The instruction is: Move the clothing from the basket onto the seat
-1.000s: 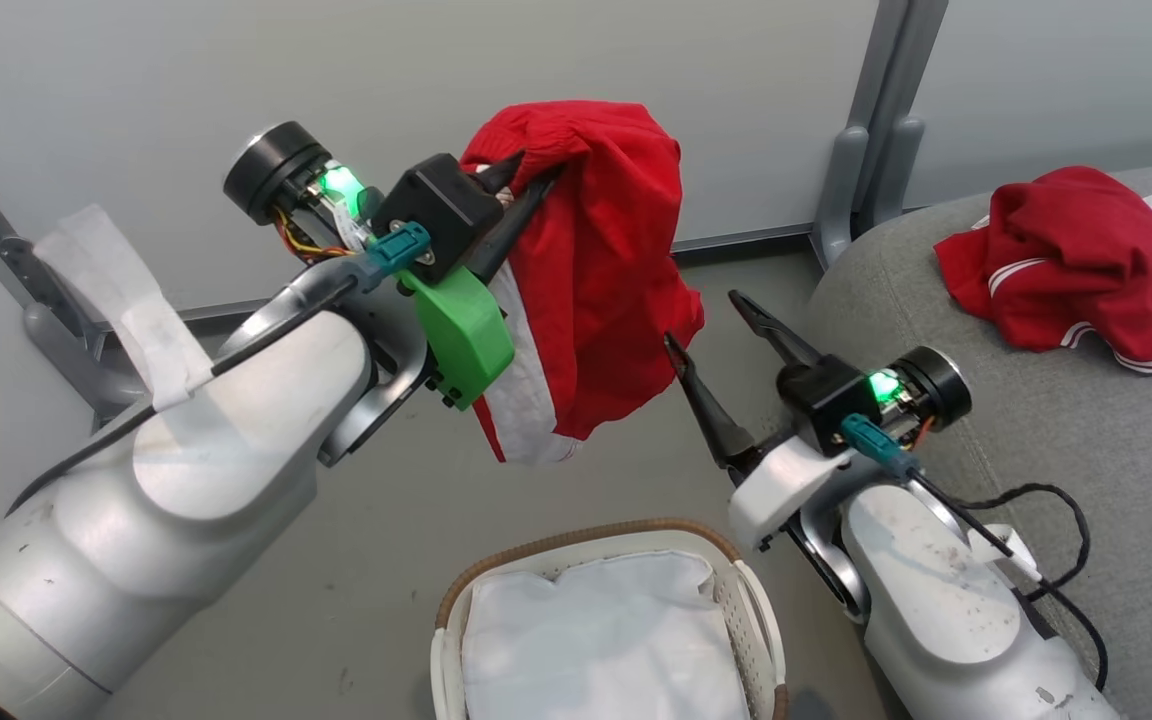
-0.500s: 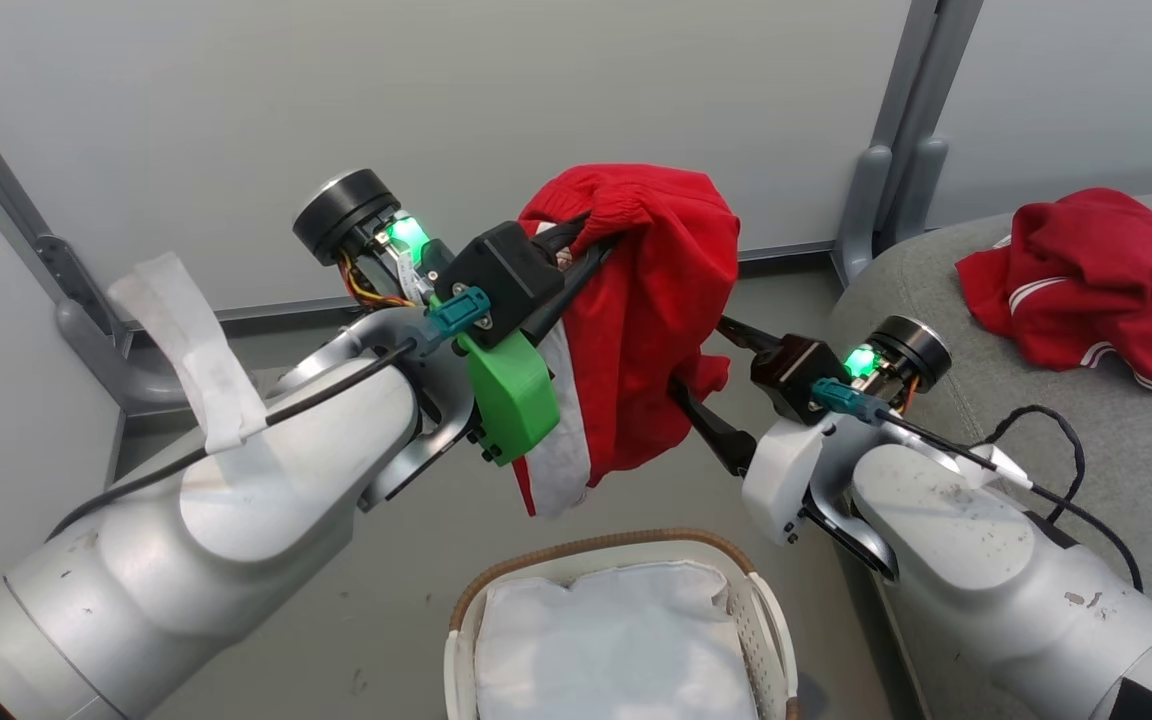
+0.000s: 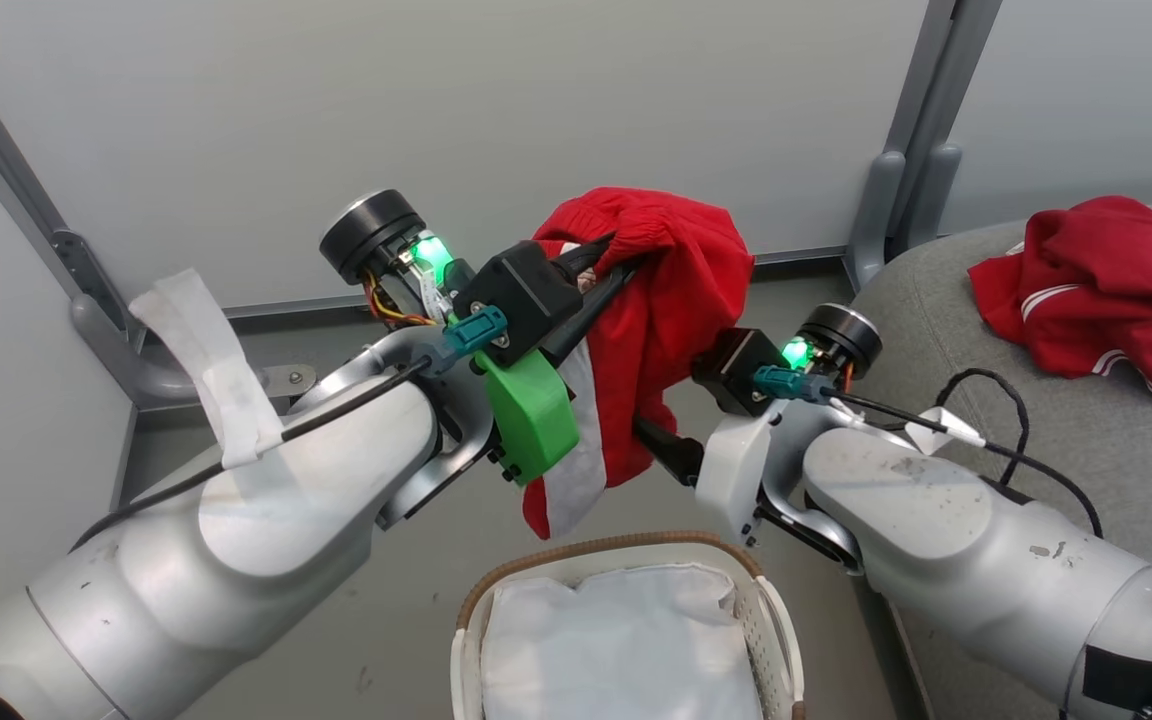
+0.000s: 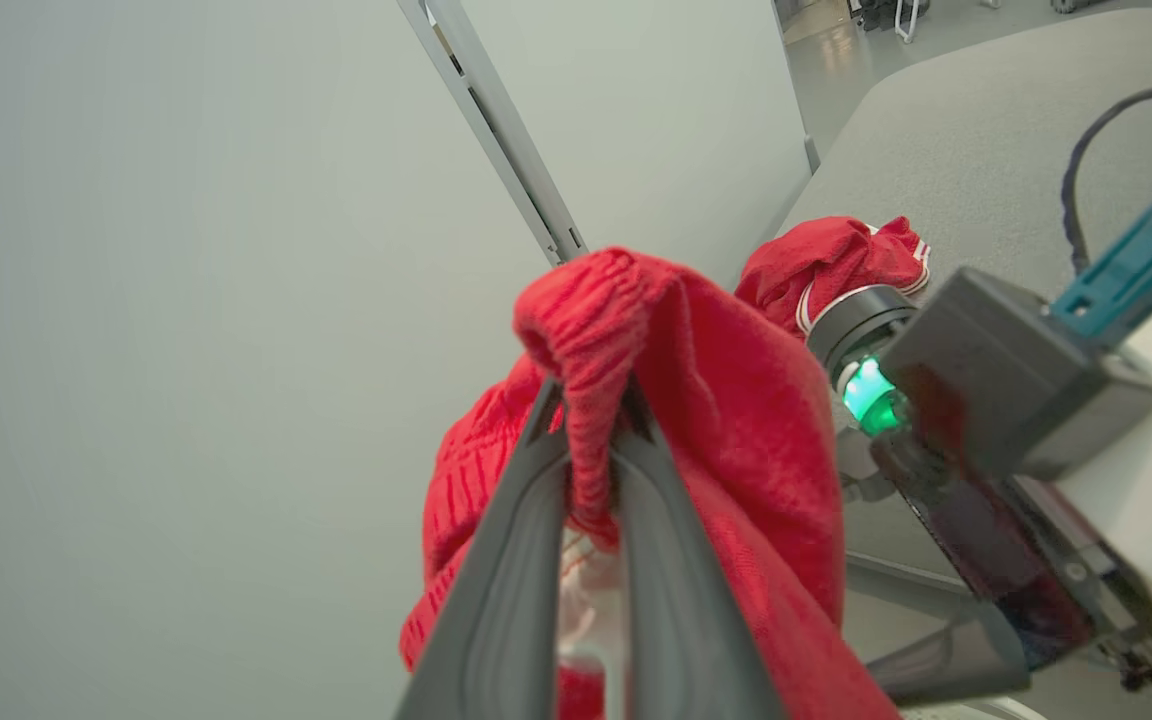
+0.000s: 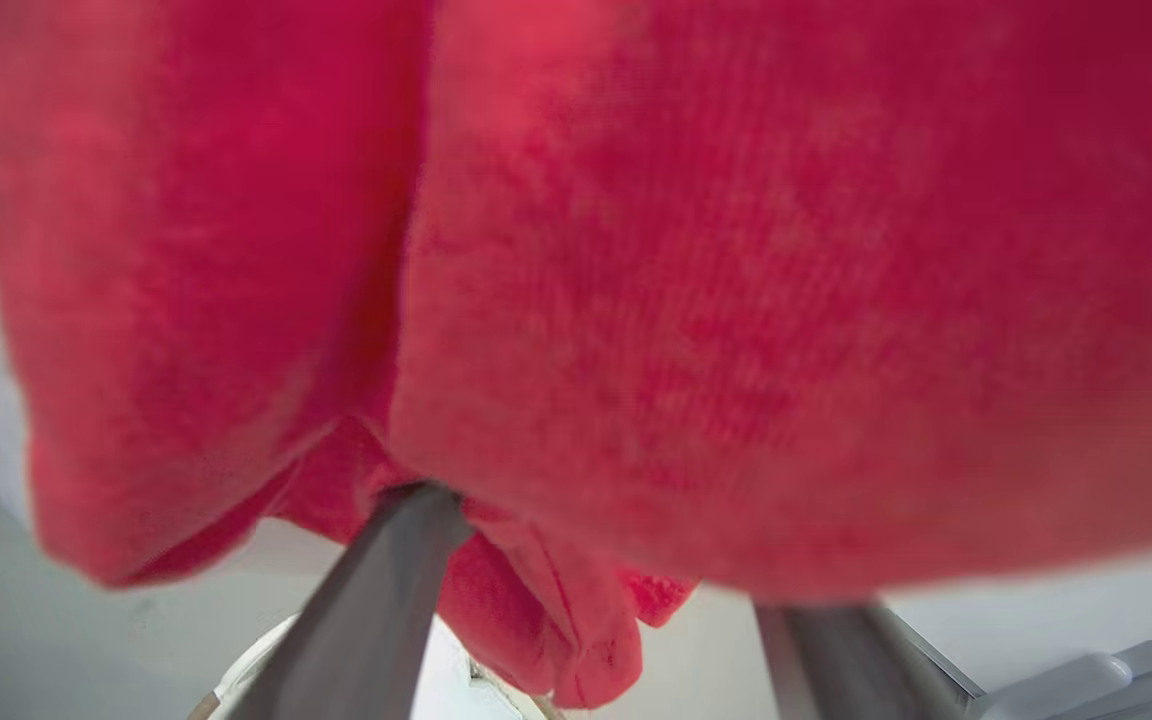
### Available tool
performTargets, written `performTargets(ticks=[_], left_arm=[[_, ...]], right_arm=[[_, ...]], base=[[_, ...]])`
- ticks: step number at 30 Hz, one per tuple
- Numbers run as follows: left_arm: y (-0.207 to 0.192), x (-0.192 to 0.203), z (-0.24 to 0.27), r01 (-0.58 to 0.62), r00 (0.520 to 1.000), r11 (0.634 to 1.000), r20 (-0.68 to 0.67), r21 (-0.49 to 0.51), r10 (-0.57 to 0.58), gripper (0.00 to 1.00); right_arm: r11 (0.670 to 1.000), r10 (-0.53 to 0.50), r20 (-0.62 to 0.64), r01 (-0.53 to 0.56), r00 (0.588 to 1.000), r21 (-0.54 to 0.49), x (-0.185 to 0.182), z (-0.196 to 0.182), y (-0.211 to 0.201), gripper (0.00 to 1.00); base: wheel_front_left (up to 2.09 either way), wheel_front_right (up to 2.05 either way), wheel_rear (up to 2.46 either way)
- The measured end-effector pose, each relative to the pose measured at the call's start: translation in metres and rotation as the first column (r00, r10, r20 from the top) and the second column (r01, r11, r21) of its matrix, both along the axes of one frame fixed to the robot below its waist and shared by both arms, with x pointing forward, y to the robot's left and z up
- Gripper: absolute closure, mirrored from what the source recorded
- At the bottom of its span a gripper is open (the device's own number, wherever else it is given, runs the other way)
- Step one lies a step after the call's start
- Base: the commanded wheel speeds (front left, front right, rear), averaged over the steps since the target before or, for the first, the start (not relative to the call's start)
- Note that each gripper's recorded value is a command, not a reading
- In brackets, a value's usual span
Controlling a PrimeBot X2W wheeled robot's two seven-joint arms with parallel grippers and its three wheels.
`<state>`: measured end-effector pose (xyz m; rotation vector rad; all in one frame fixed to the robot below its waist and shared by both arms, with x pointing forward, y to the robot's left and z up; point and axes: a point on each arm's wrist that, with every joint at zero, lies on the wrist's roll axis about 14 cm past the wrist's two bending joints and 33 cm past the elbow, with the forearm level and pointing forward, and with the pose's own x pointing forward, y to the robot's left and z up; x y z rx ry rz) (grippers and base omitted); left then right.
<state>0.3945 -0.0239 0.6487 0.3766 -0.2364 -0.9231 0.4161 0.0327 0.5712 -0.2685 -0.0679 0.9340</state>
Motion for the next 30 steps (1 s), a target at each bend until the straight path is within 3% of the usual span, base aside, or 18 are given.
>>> performTargets(ticks=[1,3,4,13,14,16,17,30], left_arm=[[-0.001,-0.001,0.000,0.002,1.000,1.000,-0.003,-0.005,-0.002,1.00],[-0.001,-0.002,-0.001,0.004,1.000,1.000,-0.015,-0.016,-0.004,1.00],[0.000,-0.001,-0.002,0.001,1.000,1.000,-0.025,-0.023,-0.001,1.00],[0.031,0.013,-0.029,-0.115,0.985,0.990,-0.140,-0.079,0.103,1.00],[0.037,0.015,-0.034,-0.133,0.982,0.988,-0.144,-0.075,0.121,0.89],[0.045,0.018,-0.041,-0.162,0.976,0.983,-0.162,-0.087,0.146,0.22],[0.048,0.018,-0.048,-0.177,0.971,0.980,-0.181,-0.094,0.158,0.00],[0.058,0.006,-0.104,-0.302,0.916,0.936,-0.326,-0.182,0.232,0.00]], right_arm=[[1.000,0.007,-0.004,-0.007,1.000,0.005,-0.001,0.000,0.004,0.68],[1.000,0.022,-0.005,-0.022,1.000,0.013,-0.004,0.001,0.011,0.94],[0.999,0.025,-0.001,-0.025,1.000,0.023,-0.003,0.005,0.013,1.00],[0.997,-0.018,0.027,0.016,0.999,0.071,0.007,0.018,0.002,1.00],[0.997,-0.029,0.028,0.027,0.999,0.077,0.009,0.019,-0.002,1.00],[0.995,-0.046,0.031,0.044,0.998,0.087,0.011,0.020,-0.007,1.00],[0.994,-0.057,0.029,0.054,0.998,0.096,0.012,0.020,-0.011,1.00],[0.945,-0.238,-0.028,0.238,0.971,0.226,0.030,0.018,-0.062,1.00]], base=[[0.00,0.00,0.00],[0.00,0.00,0.00],[0.00,0.00,0.00],[0.00,0.00,0.00],[0.00,0.00,0.00],[0.00,0.00,0.00],[0.00,0.00,0.00],[0.00,0.00,0.00]])
